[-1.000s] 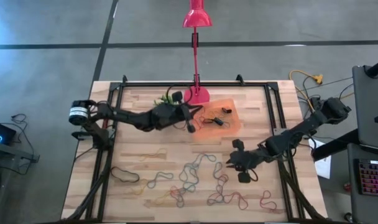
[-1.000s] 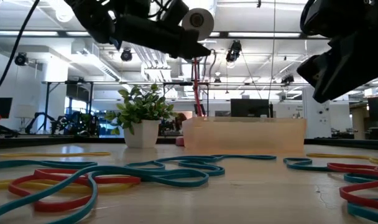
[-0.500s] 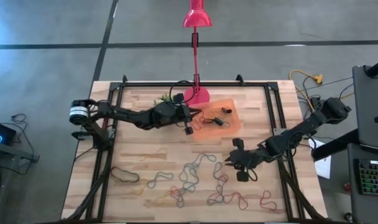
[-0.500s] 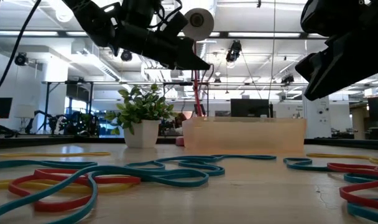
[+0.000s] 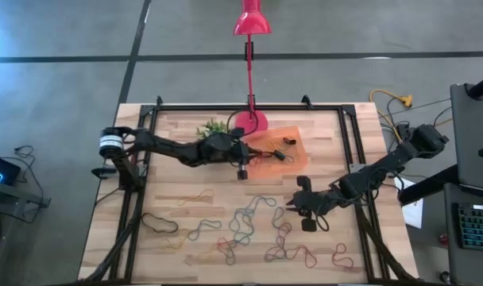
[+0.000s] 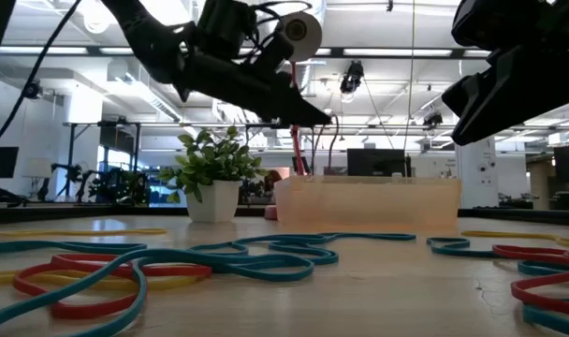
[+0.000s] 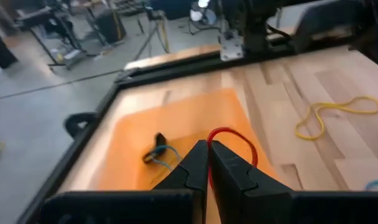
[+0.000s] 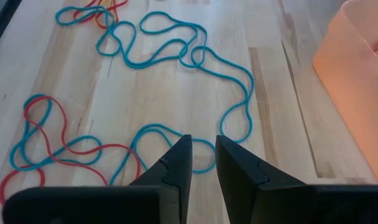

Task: Pick and place rubber bands into bin
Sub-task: Put the red rubberband into the orange container

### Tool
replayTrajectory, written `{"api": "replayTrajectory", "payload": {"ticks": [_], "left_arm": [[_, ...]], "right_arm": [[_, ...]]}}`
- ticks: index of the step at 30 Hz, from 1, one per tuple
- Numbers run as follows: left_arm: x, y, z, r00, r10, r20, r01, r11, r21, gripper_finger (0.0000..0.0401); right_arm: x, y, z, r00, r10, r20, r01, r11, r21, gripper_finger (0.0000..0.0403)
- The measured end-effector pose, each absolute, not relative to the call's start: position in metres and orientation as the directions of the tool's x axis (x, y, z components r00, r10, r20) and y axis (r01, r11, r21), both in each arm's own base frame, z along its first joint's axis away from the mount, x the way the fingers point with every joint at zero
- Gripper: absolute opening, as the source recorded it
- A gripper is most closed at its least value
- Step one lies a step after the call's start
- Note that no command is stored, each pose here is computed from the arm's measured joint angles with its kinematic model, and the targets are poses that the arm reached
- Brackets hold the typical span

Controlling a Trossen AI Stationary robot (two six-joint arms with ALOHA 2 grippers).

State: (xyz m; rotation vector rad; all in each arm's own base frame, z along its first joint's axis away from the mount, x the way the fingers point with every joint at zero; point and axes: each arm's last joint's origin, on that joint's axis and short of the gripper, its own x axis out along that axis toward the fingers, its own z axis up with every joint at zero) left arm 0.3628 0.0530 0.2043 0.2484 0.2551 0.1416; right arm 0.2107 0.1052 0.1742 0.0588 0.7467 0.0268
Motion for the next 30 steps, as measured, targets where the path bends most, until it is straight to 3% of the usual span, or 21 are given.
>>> {"api": "replayTrajectory", "payload": {"ticks": [21, 30], "left_arm": [[0.377, 0.052, 0.216, 0.978, 0.153, -0.145, -0.12, 0.969, 0.215, 0.0], [0.375, 0.052, 0.211, 0.974, 0.15, -0.168, -0.113, 0.97, 0.213, 0.0]], "right_arm": [[0.21, 0.105, 0.173, 0.73, 0.043, -0.683, -0.007, 0.998, 0.056, 0.0061], [0.209, 0.104, 0.171, 0.724, 0.04, -0.688, -0.006, 0.999, 0.052, 0.0061]]}}
